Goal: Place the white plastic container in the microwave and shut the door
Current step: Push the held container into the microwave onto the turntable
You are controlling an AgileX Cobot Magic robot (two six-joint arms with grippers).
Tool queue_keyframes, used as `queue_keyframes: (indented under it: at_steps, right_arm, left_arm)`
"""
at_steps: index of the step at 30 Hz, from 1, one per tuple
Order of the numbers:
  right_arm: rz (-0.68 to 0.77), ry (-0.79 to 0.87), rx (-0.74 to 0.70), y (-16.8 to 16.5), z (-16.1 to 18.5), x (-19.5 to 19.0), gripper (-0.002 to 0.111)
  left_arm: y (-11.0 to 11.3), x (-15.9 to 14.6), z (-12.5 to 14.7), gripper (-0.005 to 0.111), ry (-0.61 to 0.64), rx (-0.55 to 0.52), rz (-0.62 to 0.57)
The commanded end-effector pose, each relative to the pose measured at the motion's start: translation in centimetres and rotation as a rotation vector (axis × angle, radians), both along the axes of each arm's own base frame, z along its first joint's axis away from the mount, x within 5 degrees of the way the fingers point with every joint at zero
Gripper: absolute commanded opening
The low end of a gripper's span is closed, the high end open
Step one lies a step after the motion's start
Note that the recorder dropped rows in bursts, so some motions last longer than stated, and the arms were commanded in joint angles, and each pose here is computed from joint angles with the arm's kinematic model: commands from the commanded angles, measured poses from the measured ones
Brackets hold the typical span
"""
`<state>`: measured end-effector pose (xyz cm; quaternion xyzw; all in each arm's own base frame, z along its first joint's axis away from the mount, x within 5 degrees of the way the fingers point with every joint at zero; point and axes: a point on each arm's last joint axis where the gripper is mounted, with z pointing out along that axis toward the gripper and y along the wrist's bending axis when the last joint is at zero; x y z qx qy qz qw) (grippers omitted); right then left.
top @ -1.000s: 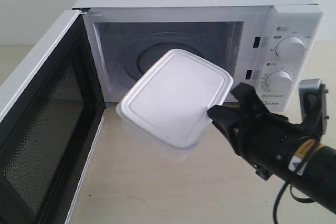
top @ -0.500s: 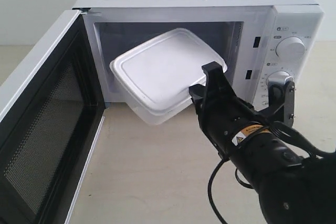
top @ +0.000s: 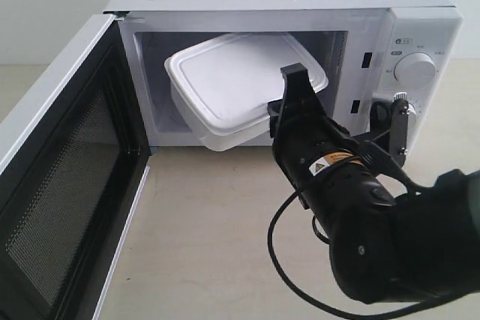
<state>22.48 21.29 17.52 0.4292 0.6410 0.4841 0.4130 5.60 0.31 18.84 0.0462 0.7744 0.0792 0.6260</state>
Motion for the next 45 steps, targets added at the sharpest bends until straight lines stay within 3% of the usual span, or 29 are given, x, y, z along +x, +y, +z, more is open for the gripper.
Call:
queue_keyframes:
  at_steps: [1,26,35,45]
  right_arm:
    - [0.004,-0.031,-0.021,1.0,0.1,0.7,0.000]
    - [-0.143,-0.061,-0.136,2.6,-0.5,4.0,0.000]
    - [-0.129,-0.074,-0.198,2.7,0.4,5.3,0.000]
    - [-0.131,-0.050,-0.221,3.5,-1.1,6.6,0.000]
  left_arm:
    - [0.0,0.0,-0.1,0.004,0.000,-0.010,0.006]
    - [0.0,0.0,-0.1,0.004,0.000,-0.010,0.006]
    - [0.0,0.0,-0.1,0.004,0.000,-0.010,0.006]
    - [0.0,0.0,-0.1,0.004,0.000,-0.010,0.006]
